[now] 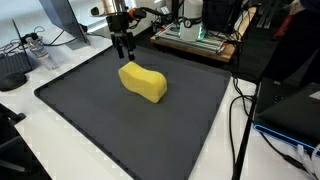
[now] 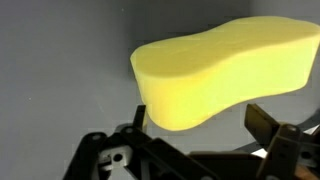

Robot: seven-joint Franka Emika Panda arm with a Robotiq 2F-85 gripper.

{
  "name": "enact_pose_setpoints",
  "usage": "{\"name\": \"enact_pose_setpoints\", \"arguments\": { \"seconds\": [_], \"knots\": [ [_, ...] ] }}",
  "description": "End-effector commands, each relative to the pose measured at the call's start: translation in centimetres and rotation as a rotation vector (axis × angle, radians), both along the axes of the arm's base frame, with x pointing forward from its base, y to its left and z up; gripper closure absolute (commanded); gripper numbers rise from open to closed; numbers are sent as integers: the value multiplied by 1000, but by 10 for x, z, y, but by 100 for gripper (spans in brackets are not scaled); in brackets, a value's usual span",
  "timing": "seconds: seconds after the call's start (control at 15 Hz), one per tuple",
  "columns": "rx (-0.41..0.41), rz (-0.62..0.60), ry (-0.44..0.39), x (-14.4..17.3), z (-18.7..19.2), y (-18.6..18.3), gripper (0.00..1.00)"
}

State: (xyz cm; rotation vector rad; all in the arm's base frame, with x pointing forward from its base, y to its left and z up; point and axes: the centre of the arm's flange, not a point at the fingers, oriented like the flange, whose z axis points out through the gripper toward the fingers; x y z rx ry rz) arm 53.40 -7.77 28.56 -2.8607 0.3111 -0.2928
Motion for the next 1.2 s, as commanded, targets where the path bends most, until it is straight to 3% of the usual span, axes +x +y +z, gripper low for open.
{"name": "enact_pose_setpoints", "arguments": {
  "seconds": [0.0, 0.67, 1.13],
  "knots": [
    [-64, -34, 63, 6, 43, 35, 0],
    [-205, -92, 166, 45, 92, 126, 0],
    [-329, -266, 214, 71, 97, 173, 0]
  ]
}}
